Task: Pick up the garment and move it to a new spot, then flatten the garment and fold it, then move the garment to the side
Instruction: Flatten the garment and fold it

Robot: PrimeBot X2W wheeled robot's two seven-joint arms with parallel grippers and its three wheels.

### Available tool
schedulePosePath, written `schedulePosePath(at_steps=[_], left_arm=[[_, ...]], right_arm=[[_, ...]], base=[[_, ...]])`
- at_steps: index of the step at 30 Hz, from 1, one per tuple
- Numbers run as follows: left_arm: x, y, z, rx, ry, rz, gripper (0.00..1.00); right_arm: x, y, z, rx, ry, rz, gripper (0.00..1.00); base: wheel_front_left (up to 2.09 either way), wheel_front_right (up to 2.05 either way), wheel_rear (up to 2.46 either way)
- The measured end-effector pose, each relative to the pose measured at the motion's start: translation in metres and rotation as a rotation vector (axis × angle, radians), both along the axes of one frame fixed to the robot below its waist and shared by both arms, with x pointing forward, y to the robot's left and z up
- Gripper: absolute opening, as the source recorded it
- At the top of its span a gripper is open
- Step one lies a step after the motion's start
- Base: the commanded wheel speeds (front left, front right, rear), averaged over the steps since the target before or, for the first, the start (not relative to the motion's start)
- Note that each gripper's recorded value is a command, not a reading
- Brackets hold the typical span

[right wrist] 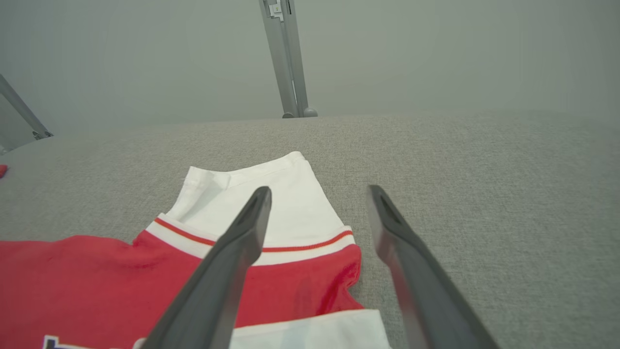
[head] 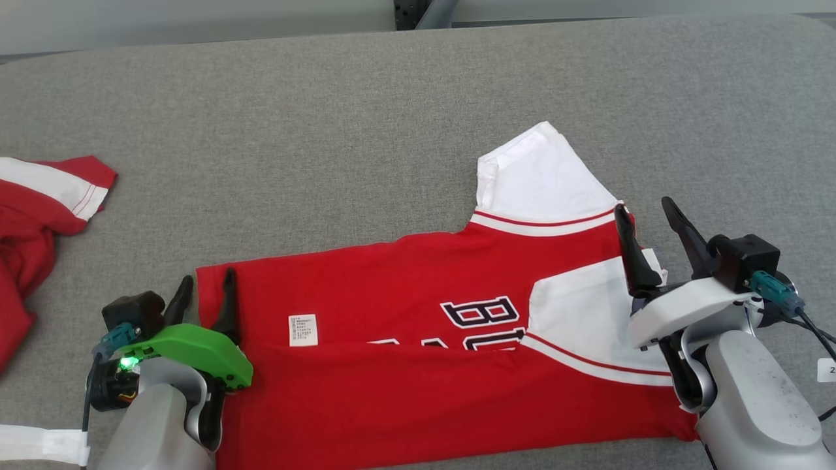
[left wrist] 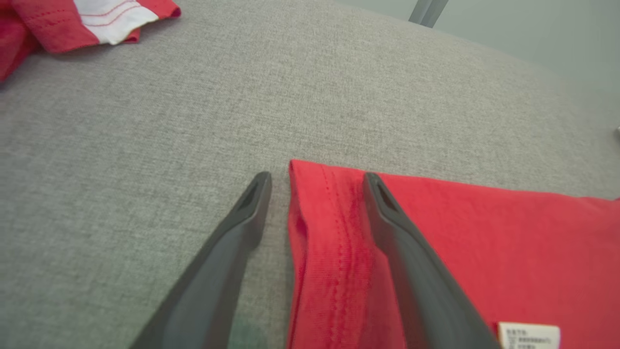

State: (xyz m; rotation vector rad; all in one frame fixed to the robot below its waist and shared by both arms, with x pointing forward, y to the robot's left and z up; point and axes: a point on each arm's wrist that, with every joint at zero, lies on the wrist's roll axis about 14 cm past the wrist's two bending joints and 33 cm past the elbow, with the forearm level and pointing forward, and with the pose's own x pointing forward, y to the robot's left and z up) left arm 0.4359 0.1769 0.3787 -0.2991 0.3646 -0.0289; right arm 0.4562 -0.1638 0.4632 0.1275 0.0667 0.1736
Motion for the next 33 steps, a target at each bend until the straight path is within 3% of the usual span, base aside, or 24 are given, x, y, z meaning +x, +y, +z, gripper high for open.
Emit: schedulePosePath(at_steps=[1,2,3,5,17,27,33], left_arm=[[0.001,0.001,0.0,0.003,0.001,0.002,0.96],[0.002,0.001,-0.001,0.005,0.001,0.001,0.85],[0.003,0.001,0.0,0.006,-0.001,0.0,0.49],[0.006,0.0,0.001,0.01,-0.005,-0.005,0.0],[0.013,-0.005,0.006,0.021,-0.032,-0.031,0.0],[0.03,-0.015,0.014,0.016,-0.074,-0.056,0.0],[0.033,-0.01,0.008,0.019,-0.063,-0.043,0.0]], right_arm=[[0.001,0.001,0.0,0.0,-0.001,0.002,1.0],[0.001,0.001,0.0,0.0,0.0,0.003,1.0],[0.002,0.001,-0.001,-0.001,0.001,0.004,1.0],[0.005,0.0,0.0,-0.005,-0.003,0.006,1.0],[0.057,0.0,0.018,-0.076,-0.016,0.06,1.0],[0.107,0.025,-0.033,-0.209,0.317,0.178,1.0],[0.121,0.04,-0.063,-0.244,0.408,0.23,1.0]], base=[[0.0,0.0,0.0],[0.0,0.0,0.0],[0.0,0.0,0.0],[0.0,0.0,0.0],[0.0,0.0,0.0],[0.0,0.0,0.0],[0.0,0.0,0.0]])
